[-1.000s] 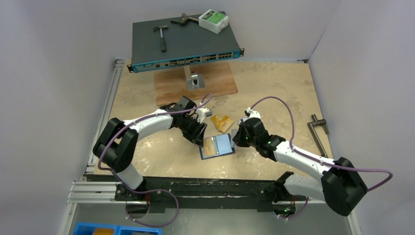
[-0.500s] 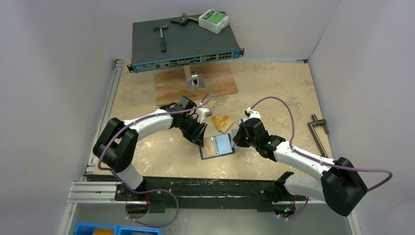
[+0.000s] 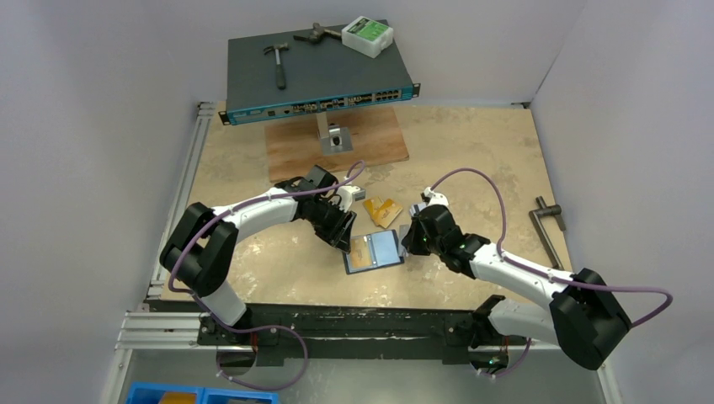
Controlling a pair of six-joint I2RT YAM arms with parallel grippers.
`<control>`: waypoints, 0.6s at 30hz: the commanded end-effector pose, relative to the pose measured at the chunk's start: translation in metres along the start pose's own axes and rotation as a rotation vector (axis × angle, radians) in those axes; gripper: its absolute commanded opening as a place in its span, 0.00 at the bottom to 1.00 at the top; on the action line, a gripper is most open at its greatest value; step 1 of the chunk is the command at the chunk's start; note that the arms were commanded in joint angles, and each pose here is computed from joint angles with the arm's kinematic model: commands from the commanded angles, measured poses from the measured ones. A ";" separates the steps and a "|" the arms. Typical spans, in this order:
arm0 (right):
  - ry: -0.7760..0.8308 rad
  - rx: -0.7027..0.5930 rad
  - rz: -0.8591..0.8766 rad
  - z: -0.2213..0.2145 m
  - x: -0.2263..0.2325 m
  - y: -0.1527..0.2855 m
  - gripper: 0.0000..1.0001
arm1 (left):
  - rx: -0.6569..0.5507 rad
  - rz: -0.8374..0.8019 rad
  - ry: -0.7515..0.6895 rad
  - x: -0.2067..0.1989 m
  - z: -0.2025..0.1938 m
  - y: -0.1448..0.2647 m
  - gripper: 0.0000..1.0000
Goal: Put the credit cards into the card holder
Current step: Turn over the card slot in the card holder.
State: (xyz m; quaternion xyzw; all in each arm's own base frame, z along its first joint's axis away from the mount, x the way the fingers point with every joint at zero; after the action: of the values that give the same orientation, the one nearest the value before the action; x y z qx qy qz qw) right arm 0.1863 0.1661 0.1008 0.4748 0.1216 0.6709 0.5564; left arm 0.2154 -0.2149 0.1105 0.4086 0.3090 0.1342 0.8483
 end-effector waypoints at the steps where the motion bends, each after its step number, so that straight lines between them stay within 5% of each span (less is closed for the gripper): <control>1: 0.013 -0.040 -0.003 0.005 -0.001 -0.002 0.00 | -0.048 -0.016 -0.041 -0.002 0.014 0.007 0.41; 18: -0.012 -0.056 0.051 0.007 0.005 0.004 0.00 | -0.049 -0.013 -0.040 -0.001 0.014 0.007 0.41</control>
State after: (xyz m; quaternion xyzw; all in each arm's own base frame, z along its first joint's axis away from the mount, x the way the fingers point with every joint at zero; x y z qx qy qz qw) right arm 0.1851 0.1656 0.1013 0.4742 0.1147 0.6750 0.5535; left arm 0.2152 -0.2151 0.1108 0.4077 0.3095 0.1328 0.8487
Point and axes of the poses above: each gripper's point midway between its finger pads, its own y axis back along the fingers, its own x axis along the line the jaws close on, z = x × y, the point moved 7 cm from there along y, back along the fingers, and after that the axes turned 11 degrees about -y, right-handed, at the moved point
